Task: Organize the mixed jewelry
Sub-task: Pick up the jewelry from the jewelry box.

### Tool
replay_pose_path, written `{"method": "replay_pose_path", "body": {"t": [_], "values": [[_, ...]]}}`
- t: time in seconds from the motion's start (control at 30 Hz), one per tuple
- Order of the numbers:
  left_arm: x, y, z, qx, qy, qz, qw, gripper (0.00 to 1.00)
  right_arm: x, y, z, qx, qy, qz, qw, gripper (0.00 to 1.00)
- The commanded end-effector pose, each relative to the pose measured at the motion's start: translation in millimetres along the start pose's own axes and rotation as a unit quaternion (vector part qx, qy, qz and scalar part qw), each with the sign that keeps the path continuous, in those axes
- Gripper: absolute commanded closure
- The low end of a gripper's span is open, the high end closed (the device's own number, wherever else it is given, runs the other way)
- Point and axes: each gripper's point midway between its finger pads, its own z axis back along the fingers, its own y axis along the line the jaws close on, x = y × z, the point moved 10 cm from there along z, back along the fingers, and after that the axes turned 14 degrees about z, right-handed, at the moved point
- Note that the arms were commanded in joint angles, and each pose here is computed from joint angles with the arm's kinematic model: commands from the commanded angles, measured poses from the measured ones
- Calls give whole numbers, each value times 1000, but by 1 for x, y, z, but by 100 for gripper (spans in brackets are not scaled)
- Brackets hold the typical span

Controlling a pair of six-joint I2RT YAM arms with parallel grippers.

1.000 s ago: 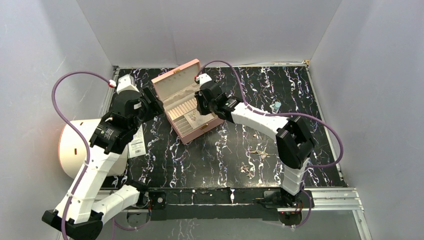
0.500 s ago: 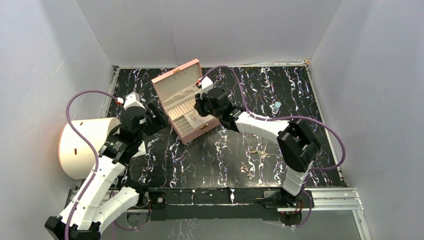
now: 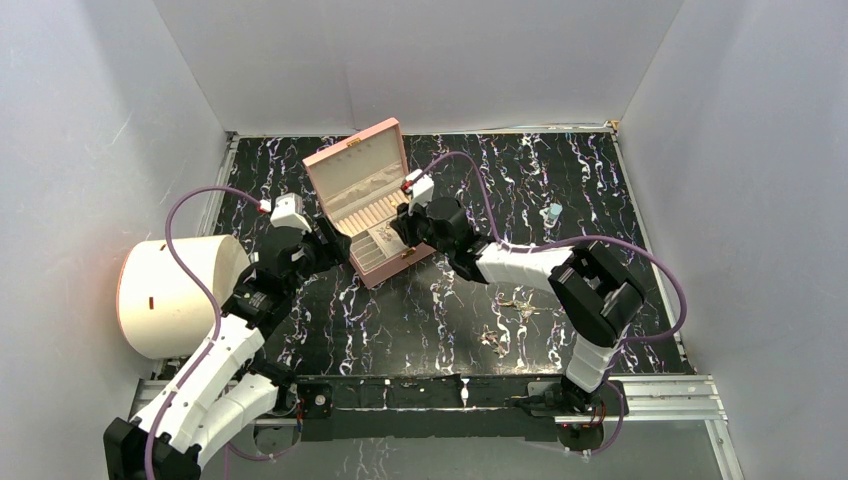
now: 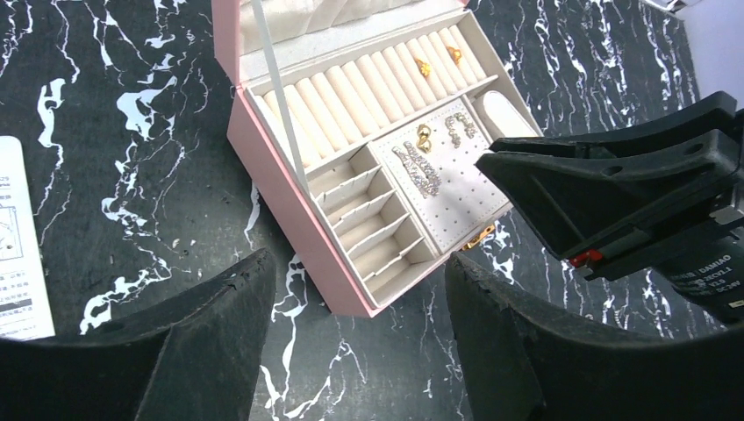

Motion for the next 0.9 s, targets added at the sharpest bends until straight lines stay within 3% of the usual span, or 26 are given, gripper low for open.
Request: {"method": "replay_pose_path", "body": {"t": [0.0, 0.87], "values": [[10, -3, 3, -23, -42, -15, 999, 32, 27, 1, 5, 0, -88, 10, 996, 74], [6, 4, -1, 10, -35, -23, 999, 32, -5, 2, -28, -24, -65, 16, 997, 76]]}}
